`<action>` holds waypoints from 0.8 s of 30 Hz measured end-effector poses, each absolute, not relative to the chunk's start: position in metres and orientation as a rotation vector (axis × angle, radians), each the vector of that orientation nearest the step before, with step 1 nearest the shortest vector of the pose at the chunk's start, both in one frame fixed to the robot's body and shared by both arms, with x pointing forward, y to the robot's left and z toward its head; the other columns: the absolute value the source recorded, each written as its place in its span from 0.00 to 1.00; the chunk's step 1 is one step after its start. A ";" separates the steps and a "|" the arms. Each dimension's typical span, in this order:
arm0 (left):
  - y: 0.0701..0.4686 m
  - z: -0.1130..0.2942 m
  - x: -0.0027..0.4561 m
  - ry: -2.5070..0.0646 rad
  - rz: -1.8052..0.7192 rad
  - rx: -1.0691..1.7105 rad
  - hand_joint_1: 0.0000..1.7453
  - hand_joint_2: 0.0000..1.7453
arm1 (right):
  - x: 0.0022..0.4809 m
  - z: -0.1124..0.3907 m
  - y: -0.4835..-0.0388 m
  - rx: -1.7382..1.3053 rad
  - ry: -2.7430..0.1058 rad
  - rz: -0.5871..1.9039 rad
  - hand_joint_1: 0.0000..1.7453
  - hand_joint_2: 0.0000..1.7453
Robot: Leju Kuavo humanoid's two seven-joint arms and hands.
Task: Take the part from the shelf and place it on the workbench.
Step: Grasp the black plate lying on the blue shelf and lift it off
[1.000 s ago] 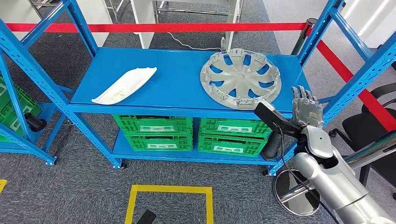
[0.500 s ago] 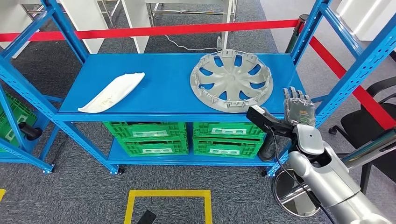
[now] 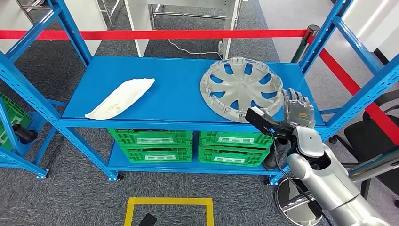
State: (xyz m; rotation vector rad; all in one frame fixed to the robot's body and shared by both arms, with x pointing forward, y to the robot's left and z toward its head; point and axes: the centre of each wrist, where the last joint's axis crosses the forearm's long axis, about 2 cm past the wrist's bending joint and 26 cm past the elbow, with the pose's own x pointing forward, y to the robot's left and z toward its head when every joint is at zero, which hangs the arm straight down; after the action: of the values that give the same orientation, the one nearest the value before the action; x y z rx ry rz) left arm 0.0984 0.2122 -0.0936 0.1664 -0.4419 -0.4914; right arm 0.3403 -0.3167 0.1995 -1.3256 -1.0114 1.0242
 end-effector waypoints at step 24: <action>0.211 -0.095 0.090 -0.423 -0.485 0.163 0.00 0.00 | 0.333 0.190 -0.309 -1.284 -1.002 1.044 0.00 0.00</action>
State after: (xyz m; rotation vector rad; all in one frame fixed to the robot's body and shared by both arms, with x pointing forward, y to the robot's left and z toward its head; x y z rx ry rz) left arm 0.0902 0.2114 -0.0954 0.1631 -0.4229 -0.4854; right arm 0.3329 -0.3094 0.1897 -1.2840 -1.0022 1.0443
